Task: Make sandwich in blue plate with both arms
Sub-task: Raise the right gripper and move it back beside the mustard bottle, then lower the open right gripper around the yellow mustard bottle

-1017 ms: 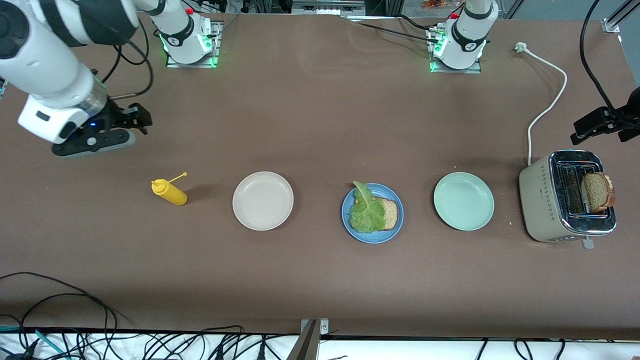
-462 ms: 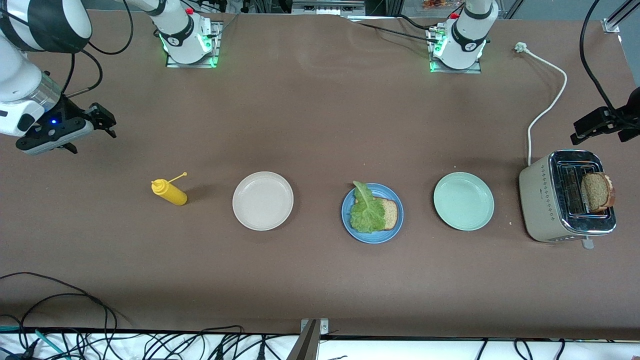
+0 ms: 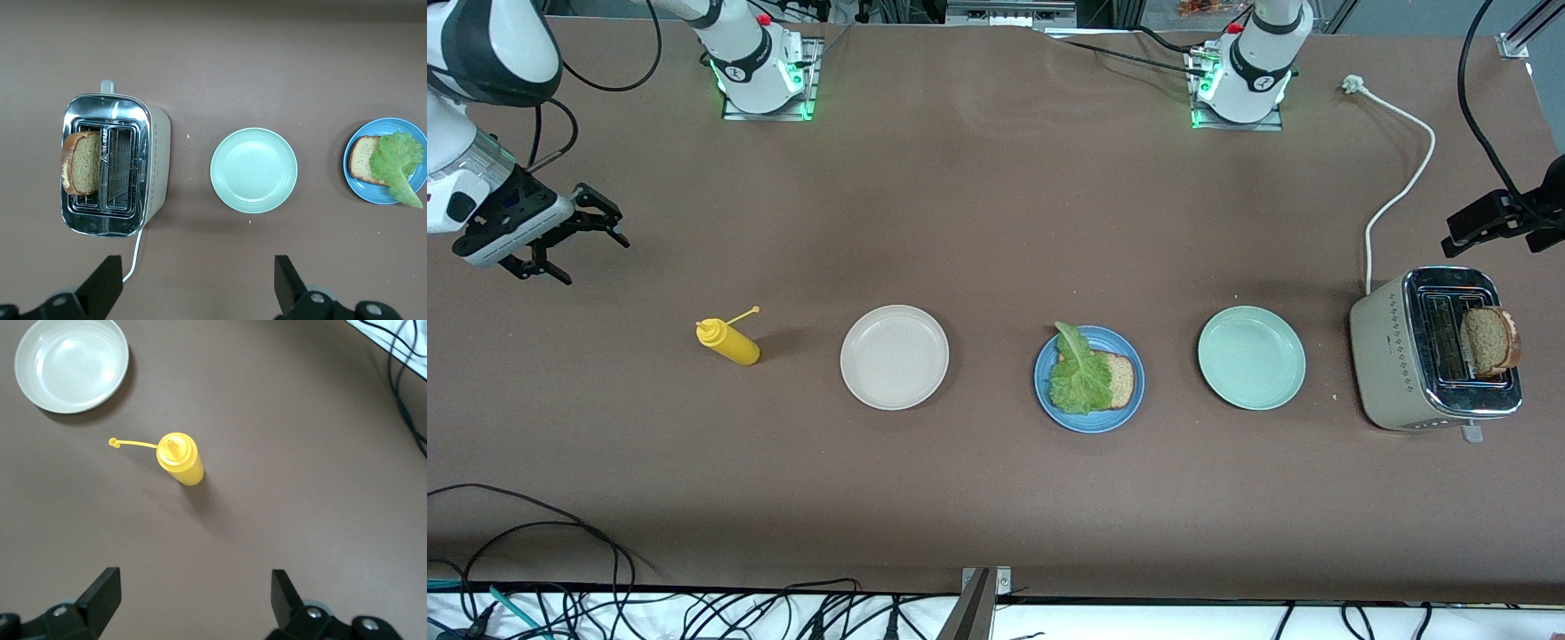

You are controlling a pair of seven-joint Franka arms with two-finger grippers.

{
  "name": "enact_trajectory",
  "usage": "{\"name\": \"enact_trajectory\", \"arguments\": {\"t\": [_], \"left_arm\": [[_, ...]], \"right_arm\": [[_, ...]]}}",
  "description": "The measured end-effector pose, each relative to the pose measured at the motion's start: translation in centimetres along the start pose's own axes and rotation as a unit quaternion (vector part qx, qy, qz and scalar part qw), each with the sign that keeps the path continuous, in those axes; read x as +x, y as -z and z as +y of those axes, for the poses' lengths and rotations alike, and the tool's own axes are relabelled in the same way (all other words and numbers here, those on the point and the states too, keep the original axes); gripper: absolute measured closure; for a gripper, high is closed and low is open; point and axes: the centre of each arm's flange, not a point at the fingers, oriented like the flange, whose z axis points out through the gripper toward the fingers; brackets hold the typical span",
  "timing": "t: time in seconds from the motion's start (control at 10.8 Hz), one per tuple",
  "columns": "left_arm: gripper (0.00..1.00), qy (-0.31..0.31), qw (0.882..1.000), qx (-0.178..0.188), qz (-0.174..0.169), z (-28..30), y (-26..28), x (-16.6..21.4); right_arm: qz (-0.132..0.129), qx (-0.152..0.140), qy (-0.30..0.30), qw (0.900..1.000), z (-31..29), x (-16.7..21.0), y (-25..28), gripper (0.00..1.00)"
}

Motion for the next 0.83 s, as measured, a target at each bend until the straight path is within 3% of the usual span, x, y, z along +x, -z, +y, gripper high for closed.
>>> {"name": "enact_trajectory", "arguments": {"t": [0.28, 0.55, 0.83], "left_arm": [[0.0, 0.0, 1.0, 0.0, 0.0, 0.0, 0.0, 0.0], [0.0, 0.0, 1.0, 0.0, 0.0, 0.0, 0.0, 0.0], [0.0, 0.0, 1.0, 0.0, 0.0, 0.0, 0.0, 0.0]], "right_arm": [[0.07, 0.043, 0.036, 0.996, 0.2, -2.1, -2.0, 0.0], [0.154, 0.069, 0.079, 0.982, 0.9, -3.8, -5.5, 0.0], [0.186, 0.086, 0.089, 0.975, 1.3, -6.6, -11.0, 0.0]]}}
